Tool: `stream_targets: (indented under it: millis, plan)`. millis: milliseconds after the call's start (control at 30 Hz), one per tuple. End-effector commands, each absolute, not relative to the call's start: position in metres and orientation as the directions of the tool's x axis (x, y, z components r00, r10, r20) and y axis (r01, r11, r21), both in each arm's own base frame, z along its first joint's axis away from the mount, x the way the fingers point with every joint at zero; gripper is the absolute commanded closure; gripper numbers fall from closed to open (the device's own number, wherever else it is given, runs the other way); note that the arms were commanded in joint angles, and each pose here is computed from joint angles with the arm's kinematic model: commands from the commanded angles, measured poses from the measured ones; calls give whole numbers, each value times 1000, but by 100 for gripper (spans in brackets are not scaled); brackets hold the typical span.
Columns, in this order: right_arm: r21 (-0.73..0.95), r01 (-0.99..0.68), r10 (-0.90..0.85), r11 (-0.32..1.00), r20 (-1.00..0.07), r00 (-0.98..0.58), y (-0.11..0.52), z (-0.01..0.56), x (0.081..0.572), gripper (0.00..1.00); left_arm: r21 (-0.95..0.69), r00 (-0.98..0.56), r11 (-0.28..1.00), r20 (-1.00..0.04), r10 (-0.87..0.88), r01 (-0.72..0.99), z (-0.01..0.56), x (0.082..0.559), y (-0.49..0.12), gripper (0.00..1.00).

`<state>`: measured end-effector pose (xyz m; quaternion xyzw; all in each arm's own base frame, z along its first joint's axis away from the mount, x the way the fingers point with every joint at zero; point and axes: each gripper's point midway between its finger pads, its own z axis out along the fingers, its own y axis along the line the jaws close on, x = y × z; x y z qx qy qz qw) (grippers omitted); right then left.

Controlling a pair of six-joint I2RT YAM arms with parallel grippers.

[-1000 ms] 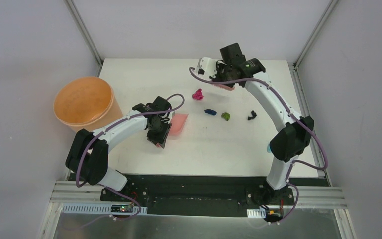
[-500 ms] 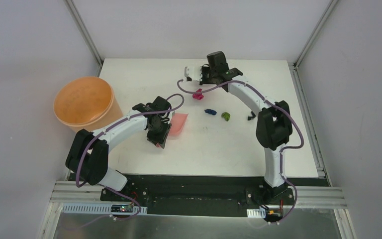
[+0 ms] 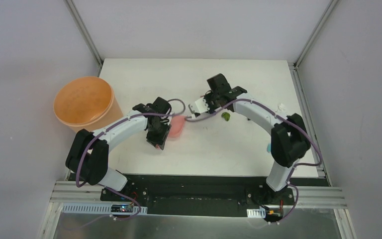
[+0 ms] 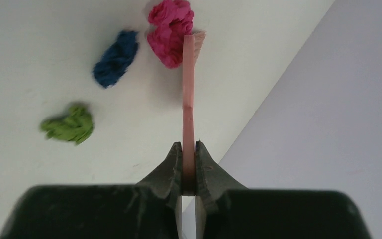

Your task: Sweep away the paper scraps from the table

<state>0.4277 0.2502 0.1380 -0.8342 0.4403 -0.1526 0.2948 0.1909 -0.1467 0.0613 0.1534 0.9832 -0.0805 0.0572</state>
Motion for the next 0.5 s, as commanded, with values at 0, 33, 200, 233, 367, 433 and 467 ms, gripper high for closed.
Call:
stream_targets:
  millis: [0, 33, 200, 233, 367, 433, 467]
  plan:
    - [-457, -662, -767, -594, 74, 638, 223, 137, 349, 100, -162, -939, 934, -189, 287, 318, 67, 200, -155, 98]
    - [-442, -671, -769, -595, 71, 635, 218, 140, 337, 100, -163, -939, 934, -189, 288, 319, 67, 200, -155, 98]
    - [-404, -690, -777, -600, 92, 623, 191, 148, 292, 100, -212, -931, 914, -198, 308, 347, 68, 198, -164, 98]
    - [-414, -690, -784, -593, 100, 613, 185, 149, 289, 100, -223, -927, 908, -208, 311, 355, 69, 199, -167, 97]
    - [-565, -726, -884, -392, 12, 468, 176, 181, 304, 100, -206, -903, 899, -282, 324, 386, 89, 207, -174, 98]
    - [-622, -752, -930, -218, -102, 354, 173, 206, 317, 100, -180, -886, 891, -300, 354, 417, 99, 205, -176, 99]
    - [-635, -763, -944, -121, -163, 286, 168, 219, 324, 100, -172, -877, 884, -306, 370, 434, 103, 203, -178, 99]
